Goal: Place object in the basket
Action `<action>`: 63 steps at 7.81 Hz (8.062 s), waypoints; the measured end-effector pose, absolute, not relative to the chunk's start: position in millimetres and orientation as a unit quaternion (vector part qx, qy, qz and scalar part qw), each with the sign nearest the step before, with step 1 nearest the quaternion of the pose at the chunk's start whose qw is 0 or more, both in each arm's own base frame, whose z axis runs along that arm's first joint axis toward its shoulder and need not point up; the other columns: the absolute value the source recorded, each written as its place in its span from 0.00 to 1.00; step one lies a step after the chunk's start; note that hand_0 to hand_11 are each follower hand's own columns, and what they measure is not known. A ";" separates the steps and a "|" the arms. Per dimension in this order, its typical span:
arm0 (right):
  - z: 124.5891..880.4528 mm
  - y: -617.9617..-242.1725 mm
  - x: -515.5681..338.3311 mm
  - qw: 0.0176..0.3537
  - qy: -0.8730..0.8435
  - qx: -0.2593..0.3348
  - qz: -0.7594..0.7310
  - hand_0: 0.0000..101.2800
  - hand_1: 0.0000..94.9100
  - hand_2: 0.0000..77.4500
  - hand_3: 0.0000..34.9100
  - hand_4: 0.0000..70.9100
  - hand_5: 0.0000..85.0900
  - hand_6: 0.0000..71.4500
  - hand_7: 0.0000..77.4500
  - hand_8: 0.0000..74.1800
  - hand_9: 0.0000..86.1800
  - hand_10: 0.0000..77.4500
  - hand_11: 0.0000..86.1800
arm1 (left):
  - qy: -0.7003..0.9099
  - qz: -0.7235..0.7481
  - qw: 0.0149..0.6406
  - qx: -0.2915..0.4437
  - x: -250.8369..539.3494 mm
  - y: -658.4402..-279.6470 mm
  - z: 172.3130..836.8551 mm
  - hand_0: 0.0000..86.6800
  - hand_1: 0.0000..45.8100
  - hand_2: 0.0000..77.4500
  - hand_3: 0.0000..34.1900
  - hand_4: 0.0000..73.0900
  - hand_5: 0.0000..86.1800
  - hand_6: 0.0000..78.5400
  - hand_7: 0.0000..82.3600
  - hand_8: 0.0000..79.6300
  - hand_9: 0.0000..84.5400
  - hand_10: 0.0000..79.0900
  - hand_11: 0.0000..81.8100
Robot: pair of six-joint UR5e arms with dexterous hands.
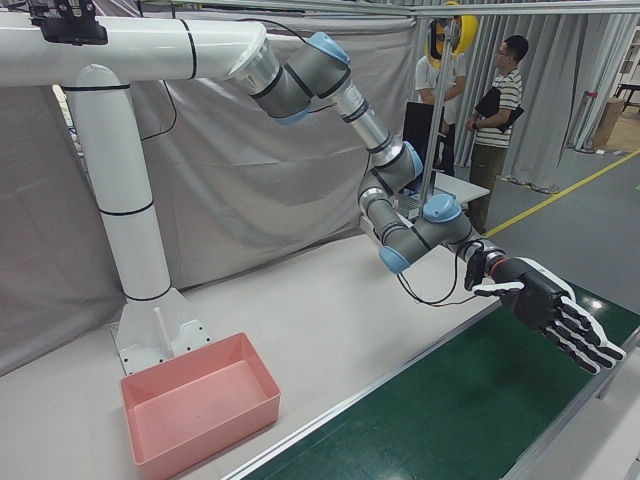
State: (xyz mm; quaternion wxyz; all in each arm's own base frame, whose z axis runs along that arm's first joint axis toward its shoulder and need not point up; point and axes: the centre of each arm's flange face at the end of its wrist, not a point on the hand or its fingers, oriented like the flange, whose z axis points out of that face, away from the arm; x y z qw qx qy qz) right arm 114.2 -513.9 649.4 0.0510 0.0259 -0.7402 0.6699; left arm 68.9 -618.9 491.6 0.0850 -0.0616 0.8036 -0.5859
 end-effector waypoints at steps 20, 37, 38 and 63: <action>646.9 -513.8 114.7 0.051 -0.742 0.026 0.668 0.00 0.00 0.01 0.00 0.00 0.00 0.00 0.01 0.00 0.00 0.00 0.00 | 0.796 -0.592 0.112 -0.063 104.4 -626.1 507.3 0.73 0.24 0.01 0.00 0.01 0.16 0.01 0.01 0.01 0.01 0.01 0.02; 647.1 -513.3 114.9 0.051 -0.742 0.027 0.668 0.00 0.00 0.01 0.00 0.00 0.00 0.00 0.01 0.00 0.00 0.00 0.00 | 0.797 -0.590 0.108 -0.065 102.7 -625.7 504.0 0.74 0.26 0.01 0.00 0.01 0.18 0.01 0.01 0.01 0.01 0.01 0.03; 647.2 -513.3 114.9 0.051 -0.742 0.027 0.668 0.00 0.00 0.01 0.00 0.00 0.00 0.00 0.01 0.00 0.00 0.00 0.00 | 0.797 -0.590 0.108 -0.065 102.9 -625.6 504.1 0.74 0.26 0.01 0.00 0.01 0.18 0.01 0.01 0.01 0.01 0.01 0.03; 646.5 -514.1 115.0 0.050 -0.742 0.026 0.668 0.00 0.00 0.01 0.00 0.00 0.00 0.00 0.01 0.00 0.00 0.00 0.00 | 0.796 -0.592 0.108 -0.066 103.4 -624.9 505.5 0.73 0.26 0.01 0.00 0.01 0.19 0.01 0.01 0.01 0.01 0.01 0.04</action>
